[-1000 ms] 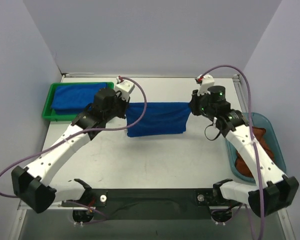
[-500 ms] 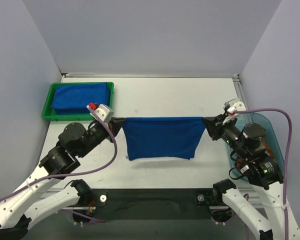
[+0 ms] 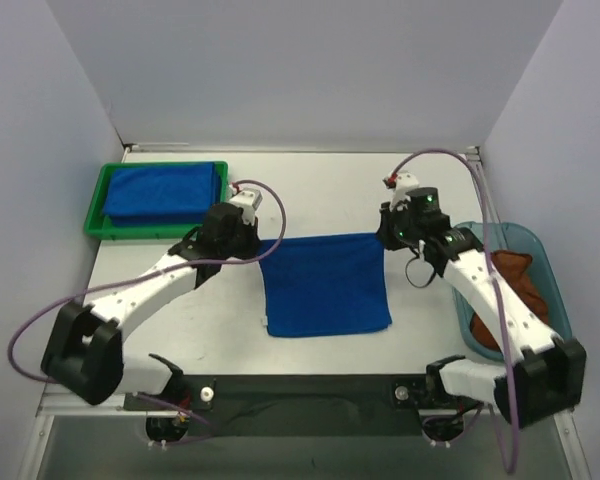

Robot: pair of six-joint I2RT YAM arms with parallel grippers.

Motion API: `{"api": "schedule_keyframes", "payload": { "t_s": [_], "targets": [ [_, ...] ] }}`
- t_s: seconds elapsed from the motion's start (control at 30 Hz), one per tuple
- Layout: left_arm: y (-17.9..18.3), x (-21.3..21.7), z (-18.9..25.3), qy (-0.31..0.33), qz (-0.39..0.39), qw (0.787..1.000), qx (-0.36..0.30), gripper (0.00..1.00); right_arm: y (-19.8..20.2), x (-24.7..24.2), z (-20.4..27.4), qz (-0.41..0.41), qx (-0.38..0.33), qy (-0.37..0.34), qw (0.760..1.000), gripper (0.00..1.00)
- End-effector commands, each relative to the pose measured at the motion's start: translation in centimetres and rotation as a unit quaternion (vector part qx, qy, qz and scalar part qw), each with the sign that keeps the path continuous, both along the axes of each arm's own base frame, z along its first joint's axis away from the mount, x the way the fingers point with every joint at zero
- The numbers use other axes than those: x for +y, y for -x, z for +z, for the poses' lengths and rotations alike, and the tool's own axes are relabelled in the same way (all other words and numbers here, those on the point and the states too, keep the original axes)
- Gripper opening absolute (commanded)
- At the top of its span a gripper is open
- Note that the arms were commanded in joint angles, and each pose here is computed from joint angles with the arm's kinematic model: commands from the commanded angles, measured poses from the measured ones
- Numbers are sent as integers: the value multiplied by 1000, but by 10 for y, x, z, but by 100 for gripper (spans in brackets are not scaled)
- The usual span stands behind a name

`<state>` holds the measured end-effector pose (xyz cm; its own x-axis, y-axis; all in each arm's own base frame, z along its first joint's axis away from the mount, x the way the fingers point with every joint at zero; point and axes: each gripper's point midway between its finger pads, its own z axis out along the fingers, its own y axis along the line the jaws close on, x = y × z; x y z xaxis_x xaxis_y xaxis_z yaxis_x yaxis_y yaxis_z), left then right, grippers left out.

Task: Fold and stack the towels
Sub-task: Fold the towel

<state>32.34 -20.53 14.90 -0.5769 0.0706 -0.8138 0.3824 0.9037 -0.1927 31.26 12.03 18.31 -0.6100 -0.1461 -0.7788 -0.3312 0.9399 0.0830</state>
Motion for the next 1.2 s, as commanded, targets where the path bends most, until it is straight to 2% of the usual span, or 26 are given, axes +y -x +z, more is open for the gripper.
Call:
{"api": "schedule_keyframes", "payload": {
  "t_s": [0.0, 0.07, 0.1, 0.13, 0.23, 0.43, 0.57, 0.83, 1.0, 1.17],
  "targets": [
    [-52, -7, 3, 32, 14, 999, -11, 0, -44, -9, -20, -33, -17, 18, 999, 0],
    [-71, -9, -3, 18, 5, 1000, -9, 0, -65, -13, -37, -34, -12, 36, 999, 0],
    [-80, -7, -24, 6, 5, 1000, 16, 0, -80, -13, -35, -42, -33, 34, 998, 0],
    [-94, -12, -13, 11, -1, 1000, 4, 0, -89, -15, -35, -37, -40, 44, 998, 0],
    [-113, -9, -24, -3, -10, 1000, 12, 0, -110, -18, -51, -34, -36, 58, 997, 0],
    [-115, -10, -14, 3, -29, 1000, -8, 0, -130, -22, -59, -27, -44, 69, 996, 0],
    [-100, -7, -12, 11, -38, 999, -15, 0, -119, -19, -54, -23, -46, 53, 997, 0],
    [-58, -3, -10, 50, -32, 998, 22, 0, -75, -15, -67, -22, -15, 11, 1000, 0],
    [-25, -6, -10, 82, -37, 993, 71, 0, -42, -18, -70, -54, 21, -23, 998, 0],
    [12, -8, -34, 110, -18, 983, 147, 1, -9, -23, -82, -84, 70, -38, 993, 0]
  ]
}}
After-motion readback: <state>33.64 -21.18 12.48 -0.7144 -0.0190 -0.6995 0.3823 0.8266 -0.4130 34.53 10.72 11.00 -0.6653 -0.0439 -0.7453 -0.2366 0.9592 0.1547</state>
